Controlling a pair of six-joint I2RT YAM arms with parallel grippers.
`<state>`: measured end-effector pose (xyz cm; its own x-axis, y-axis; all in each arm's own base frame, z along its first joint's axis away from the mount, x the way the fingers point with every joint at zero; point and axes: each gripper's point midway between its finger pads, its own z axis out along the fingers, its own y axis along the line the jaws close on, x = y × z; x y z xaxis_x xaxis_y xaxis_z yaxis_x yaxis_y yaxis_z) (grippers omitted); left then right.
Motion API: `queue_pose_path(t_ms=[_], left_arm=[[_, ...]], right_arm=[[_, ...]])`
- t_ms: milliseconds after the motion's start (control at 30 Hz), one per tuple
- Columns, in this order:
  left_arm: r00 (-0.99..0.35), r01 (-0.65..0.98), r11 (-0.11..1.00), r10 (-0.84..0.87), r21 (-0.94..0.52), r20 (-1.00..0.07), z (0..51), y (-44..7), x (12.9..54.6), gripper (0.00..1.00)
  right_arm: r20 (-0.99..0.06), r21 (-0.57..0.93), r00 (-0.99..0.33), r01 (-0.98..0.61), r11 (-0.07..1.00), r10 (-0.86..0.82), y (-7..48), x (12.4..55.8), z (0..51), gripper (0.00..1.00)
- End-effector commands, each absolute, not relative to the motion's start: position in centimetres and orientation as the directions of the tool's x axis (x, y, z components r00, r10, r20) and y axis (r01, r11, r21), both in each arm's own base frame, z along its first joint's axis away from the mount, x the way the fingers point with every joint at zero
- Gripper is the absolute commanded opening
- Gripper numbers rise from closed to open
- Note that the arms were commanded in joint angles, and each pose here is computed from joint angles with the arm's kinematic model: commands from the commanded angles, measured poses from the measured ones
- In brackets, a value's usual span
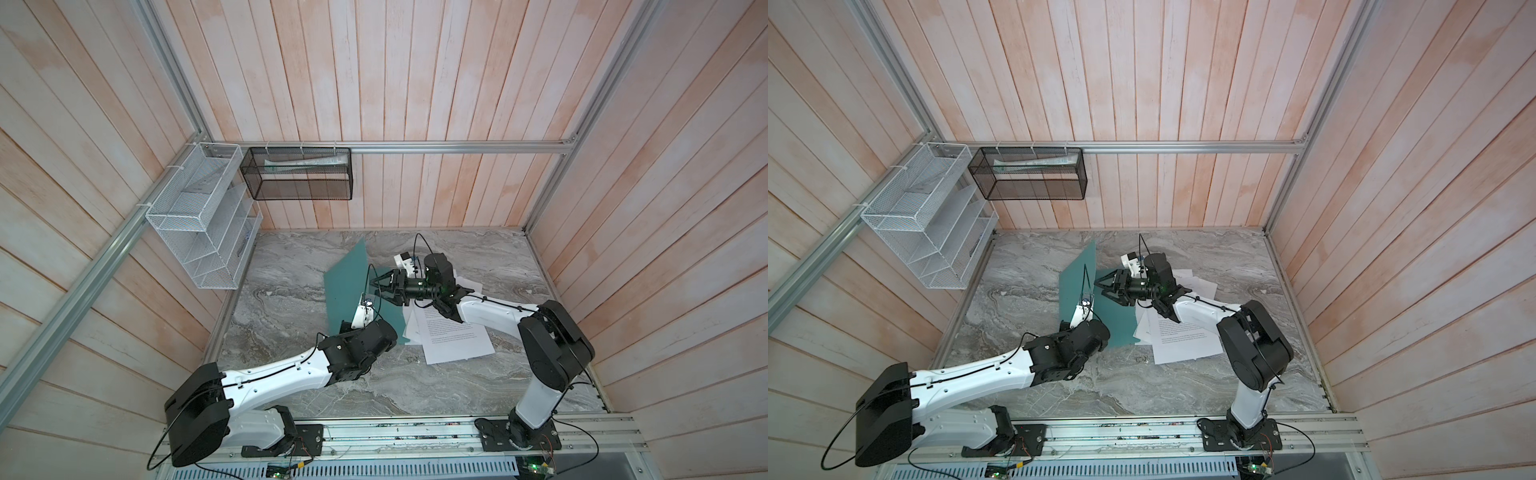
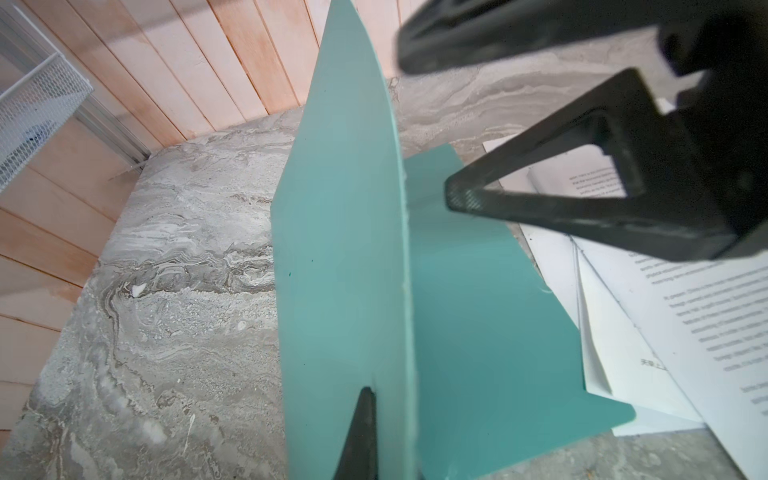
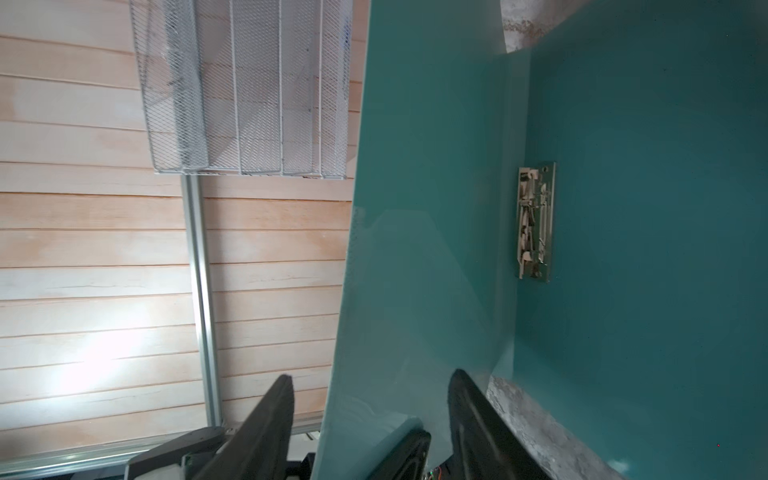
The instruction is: Put the files into the folder
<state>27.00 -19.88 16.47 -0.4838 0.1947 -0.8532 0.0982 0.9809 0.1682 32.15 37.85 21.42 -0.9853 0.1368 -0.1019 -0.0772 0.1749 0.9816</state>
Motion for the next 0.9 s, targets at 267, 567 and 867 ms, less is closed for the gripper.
queue_pose_path(t_ms=[267,567,867], left_arm=[[-0.468,0.027,0.980,-0.161,-0.196,-0.869,18.0,-15.7,25.9,0.00],[-0.421,-0.133,0.866,-0.489,-0.481,-0.764,16.3,-10.0,23.2,0.00],[-0.244,-0.542,0.619,-0.764,-0.569,-0.598,11.4,-1.0,17.9,0.35]], right_arm=[[-0.183,0.983,-0.951,-0.178,0.044,0.247,31.9,35.0,26.0,0.75],[-0.153,0.967,-0.951,-0.087,0.241,0.270,33.0,35.6,19.0,0.59],[-0.128,0.933,-0.971,-0.049,0.357,0.201,35.0,33.4,14.9,0.58]])
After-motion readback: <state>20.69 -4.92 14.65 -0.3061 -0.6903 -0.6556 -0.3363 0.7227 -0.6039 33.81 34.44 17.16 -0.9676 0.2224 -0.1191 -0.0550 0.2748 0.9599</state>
